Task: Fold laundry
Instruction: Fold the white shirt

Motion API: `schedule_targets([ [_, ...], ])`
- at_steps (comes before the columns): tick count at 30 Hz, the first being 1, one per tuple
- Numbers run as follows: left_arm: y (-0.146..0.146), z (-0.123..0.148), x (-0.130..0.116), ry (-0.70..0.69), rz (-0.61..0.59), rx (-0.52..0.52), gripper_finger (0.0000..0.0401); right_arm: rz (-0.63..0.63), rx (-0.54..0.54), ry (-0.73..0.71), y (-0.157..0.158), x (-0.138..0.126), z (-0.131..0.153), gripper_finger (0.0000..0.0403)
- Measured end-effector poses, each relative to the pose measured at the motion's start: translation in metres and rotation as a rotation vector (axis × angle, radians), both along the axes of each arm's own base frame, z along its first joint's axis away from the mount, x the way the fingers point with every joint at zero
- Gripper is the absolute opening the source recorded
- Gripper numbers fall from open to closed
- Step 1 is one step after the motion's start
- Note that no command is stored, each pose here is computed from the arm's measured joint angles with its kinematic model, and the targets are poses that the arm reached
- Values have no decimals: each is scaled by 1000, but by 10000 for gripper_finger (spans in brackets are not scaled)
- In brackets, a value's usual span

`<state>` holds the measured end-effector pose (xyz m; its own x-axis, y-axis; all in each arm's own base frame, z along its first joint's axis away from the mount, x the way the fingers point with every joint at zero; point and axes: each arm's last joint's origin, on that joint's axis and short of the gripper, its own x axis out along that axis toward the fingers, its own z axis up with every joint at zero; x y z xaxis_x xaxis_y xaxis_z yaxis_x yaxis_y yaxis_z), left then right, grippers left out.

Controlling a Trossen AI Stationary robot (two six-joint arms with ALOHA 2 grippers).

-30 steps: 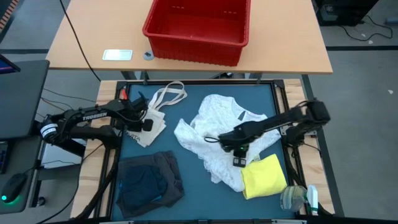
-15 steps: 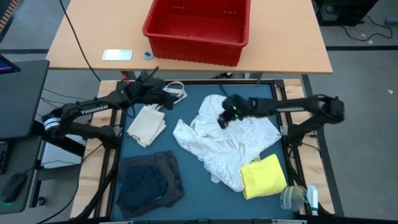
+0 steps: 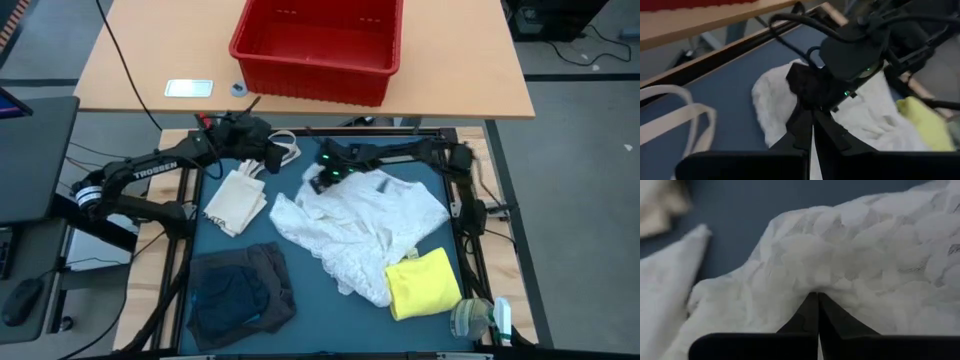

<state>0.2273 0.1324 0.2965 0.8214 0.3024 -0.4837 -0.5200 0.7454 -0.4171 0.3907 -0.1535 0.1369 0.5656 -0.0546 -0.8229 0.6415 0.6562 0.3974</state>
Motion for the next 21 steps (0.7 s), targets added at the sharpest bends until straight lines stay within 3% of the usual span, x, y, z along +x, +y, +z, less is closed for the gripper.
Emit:
schedule_targets([
  [3, 10, -4, -8, 48, 34, -5, 22, 55, 34, -14, -9, 35, 3, 5],
  [5, 17, -5, -13, 59, 58, 8, 22, 125, 47, 113, -7, 37, 10, 6],
  [7, 24, -5, -18, 69, 78, 26, 23, 221, 75, 144, -6, 36, 22, 7],
  [11, 33, -6, -23, 60, 97, 20, 23, 231, 79, 186, 5, 21, 63, 6],
  [14, 36, -15, -16, 65, 14, -29, 22, 220, 69, 275, 14, 3, 88, 6],
  [17, 35, -35, 4, 93, -130, -62, 18, 201, 44, 400, 19, -12, 93, 6],
  [21, 32, -64, 38, 88, -240, -78, 8, 152, 62, 446, 26, -34, 97, 5],
])
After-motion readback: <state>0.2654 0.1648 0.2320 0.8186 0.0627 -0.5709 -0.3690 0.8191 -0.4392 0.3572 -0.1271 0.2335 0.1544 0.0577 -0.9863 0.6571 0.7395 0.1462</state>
